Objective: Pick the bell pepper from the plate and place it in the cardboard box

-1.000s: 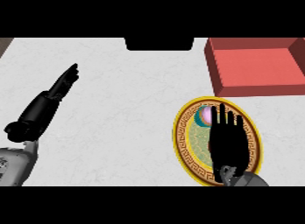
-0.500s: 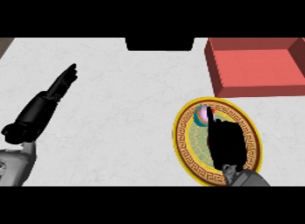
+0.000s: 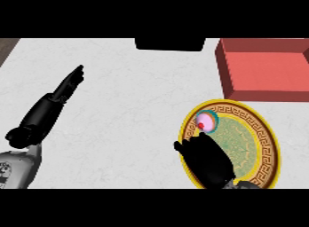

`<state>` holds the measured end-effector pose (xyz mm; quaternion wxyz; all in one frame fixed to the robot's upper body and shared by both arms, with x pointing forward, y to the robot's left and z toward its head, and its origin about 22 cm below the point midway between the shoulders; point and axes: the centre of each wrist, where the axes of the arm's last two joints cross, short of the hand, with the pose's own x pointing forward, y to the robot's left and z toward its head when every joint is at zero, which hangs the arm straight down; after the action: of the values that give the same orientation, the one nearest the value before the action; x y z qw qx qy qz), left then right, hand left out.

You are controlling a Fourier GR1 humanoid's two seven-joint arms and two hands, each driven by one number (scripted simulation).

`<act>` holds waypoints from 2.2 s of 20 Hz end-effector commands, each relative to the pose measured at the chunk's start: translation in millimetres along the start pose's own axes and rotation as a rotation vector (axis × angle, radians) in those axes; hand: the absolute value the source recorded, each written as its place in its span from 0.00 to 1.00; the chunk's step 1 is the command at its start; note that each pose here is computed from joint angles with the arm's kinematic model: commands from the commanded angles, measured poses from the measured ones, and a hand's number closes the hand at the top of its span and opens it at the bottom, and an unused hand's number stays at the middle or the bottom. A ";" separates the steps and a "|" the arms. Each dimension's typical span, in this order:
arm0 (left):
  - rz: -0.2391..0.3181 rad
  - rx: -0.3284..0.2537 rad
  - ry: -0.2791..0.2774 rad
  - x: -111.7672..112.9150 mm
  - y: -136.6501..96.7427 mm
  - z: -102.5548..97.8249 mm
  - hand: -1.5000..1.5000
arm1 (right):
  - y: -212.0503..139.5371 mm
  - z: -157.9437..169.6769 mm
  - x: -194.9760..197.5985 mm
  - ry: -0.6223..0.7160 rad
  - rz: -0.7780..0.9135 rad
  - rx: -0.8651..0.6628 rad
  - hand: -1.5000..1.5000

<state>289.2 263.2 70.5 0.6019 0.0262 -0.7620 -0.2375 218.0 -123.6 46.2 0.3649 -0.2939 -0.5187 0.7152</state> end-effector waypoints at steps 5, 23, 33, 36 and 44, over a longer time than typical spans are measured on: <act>-0.027 0.024 0.023 -4.8 7.3 3.8 0.50 | -25.4 39.5 -14.6 -0.728 -0.073 -0.179 1.00; -0.003 0.031 0.018 3.0 0.3 -6.2 0.50 | -140.7 95.0 -207.7 -0.345 -0.484 -0.593 1.00; -0.009 0.002 0.003 -0.3 -3.0 -7.9 0.50 | -181.3 44.3 -281.1 -0.113 -0.412 -0.620 1.00; -0.015 -0.006 -0.011 4.1 7.6 -8.1 0.50 | -157.8 35.6 -300.6 -0.102 -0.358 -0.499 1.00; -0.003 -0.011 -0.014 13.3 -6.9 -26.1 0.50 | -173.3 28.9 -330.3 -0.040 -0.305 -0.196 1.00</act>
<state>302.7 250.9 75.9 0.5953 0.0180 -0.7647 -0.2458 406.6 -369.4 227.0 0.4180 -0.2352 -0.6649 0.5726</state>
